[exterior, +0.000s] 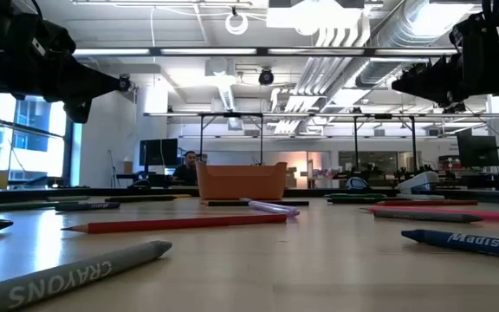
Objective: Sort crayons/erasers/pens/pencils in bins
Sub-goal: Put the red pencil into the yellow bin
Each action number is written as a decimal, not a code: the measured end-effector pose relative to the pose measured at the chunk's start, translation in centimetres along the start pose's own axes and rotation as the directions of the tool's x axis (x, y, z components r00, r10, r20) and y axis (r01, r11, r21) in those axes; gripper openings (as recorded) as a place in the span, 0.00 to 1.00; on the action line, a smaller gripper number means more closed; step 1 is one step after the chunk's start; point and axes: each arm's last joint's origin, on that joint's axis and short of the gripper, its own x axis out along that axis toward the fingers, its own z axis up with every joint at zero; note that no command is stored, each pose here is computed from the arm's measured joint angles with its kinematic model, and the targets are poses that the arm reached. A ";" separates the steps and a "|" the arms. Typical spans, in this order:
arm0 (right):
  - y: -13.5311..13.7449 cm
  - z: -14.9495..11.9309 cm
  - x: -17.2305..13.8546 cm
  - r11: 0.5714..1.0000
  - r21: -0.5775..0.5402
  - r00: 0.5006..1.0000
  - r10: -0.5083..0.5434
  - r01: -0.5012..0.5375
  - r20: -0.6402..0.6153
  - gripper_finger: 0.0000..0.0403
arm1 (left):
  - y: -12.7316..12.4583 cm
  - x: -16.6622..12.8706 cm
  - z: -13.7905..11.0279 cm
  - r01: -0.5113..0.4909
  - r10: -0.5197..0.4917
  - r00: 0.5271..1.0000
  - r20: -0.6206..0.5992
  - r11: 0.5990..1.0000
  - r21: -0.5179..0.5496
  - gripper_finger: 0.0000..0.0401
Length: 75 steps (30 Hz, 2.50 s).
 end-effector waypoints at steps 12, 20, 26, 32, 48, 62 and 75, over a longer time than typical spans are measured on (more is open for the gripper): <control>-0.1 0.9 0.0 0.982 0.189 0.996 -0.005 -0.012 0.089 0.00 | 0.0 0.0 0.0 0.000 0.000 1.000 0.000 1.000 0.000 0.00; -0.1 2.6 -0.1 0.990 0.140 0.989 0.014 -0.035 0.147 0.00 | 0.0 0.0 0.0 0.000 0.000 1.000 0.000 1.000 0.000 0.00; 0.1 4.4 0.7 0.999 0.048 0.998 0.011 -0.014 0.061 0.00 | 0.0 0.0 0.0 0.000 0.000 1.000 0.000 1.000 0.000 0.00; 0.5 5.0 2.2 1.000 0.015 0.998 0.018 -0.017 -0.061 0.00 | 0.0 0.0 0.0 0.000 0.000 1.000 0.000 1.000 0.000 0.00; 1.3 8.8 5.1 0.999 0.037 0.879 0.009 0.010 -0.477 0.00 | 0.0 0.0 0.0 0.000 0.000 1.000 0.001 1.000 0.000 0.00; 2.2 6.8 8.2 0.998 0.057 0.645 0.062 -0.028 -0.761 0.00 | 0.0 0.0 0.0 0.000 0.000 1.000 0.000 1.000 0.000 0.00; 0.8 2.4 10.5 0.999 0.038 0.383 0.043 -0.022 -0.923 0.00 | 0.0 0.0 0.0 0.000 0.000 1.000 0.000 1.000 0.000 0.00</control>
